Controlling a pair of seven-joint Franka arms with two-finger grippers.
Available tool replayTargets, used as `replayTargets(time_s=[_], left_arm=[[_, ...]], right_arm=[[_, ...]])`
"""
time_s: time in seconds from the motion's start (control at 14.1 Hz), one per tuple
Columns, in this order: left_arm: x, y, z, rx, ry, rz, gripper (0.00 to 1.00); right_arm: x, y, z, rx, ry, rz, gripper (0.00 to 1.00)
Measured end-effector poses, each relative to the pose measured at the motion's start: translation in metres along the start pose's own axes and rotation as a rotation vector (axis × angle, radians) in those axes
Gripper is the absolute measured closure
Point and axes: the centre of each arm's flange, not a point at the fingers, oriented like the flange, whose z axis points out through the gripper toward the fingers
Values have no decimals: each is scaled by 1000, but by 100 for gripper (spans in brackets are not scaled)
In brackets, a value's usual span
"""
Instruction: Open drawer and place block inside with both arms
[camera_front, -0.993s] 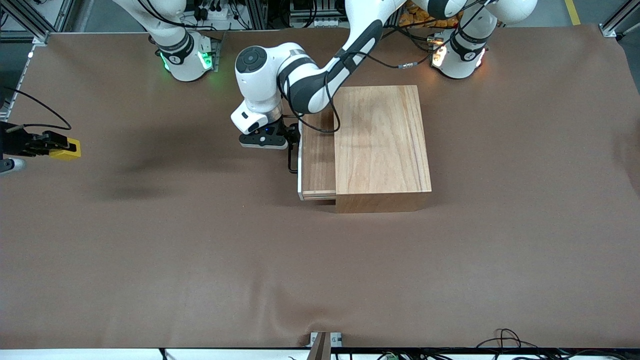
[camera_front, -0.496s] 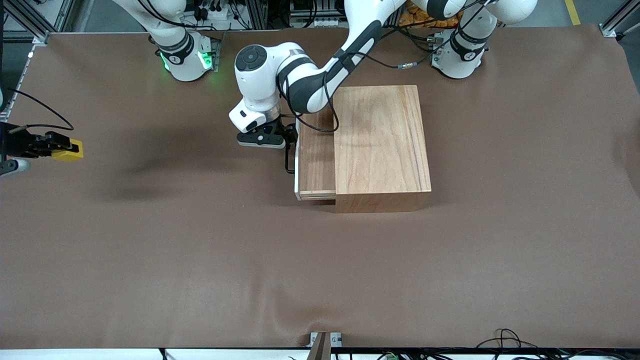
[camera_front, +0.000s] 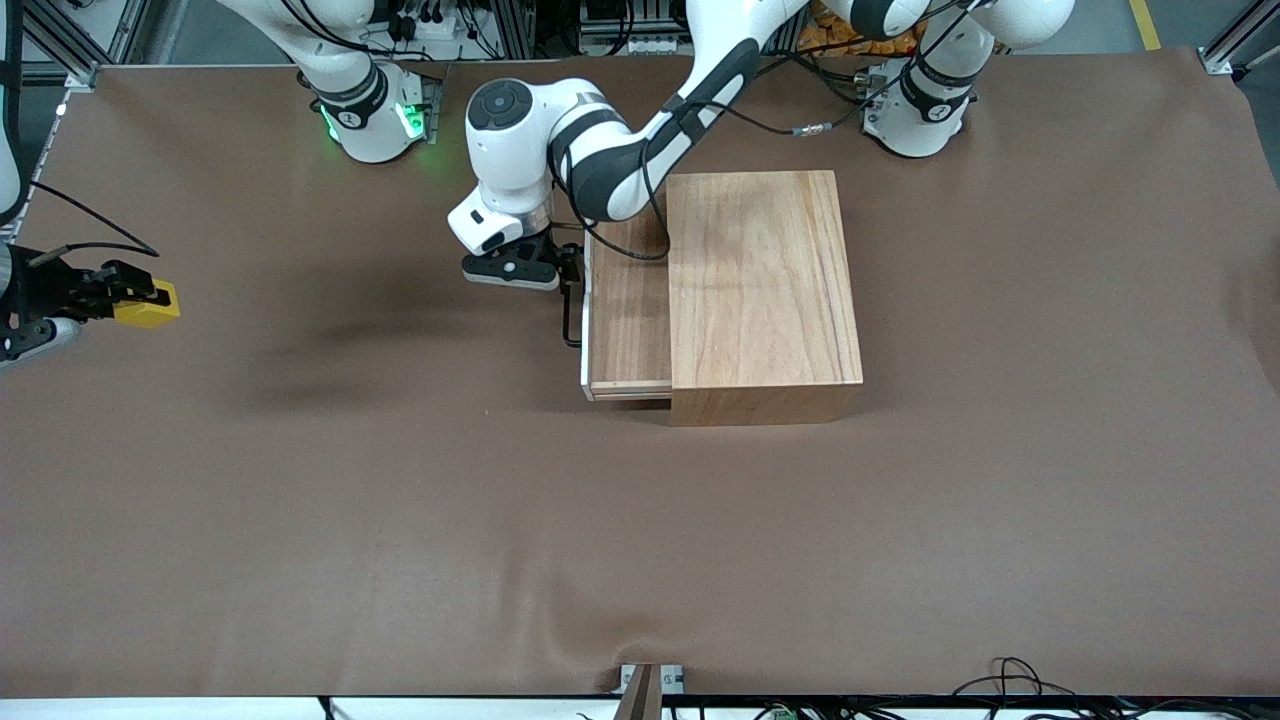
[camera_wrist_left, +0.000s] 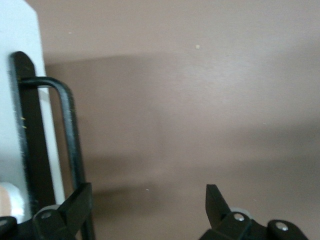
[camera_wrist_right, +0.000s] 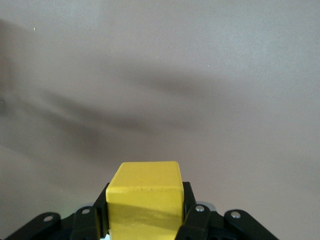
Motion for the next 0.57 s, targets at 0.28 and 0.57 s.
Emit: replayTargets(time_s=[0.28, 0.57], left_arm=[[13, 1, -35, -38, 32, -16, 0], [81, -58, -140, -68, 87, -126, 0]], right_arm=[[-2, 0, 1, 6, -8, 5, 44], [-2, -3, 3, 16, -21, 68, 44]])
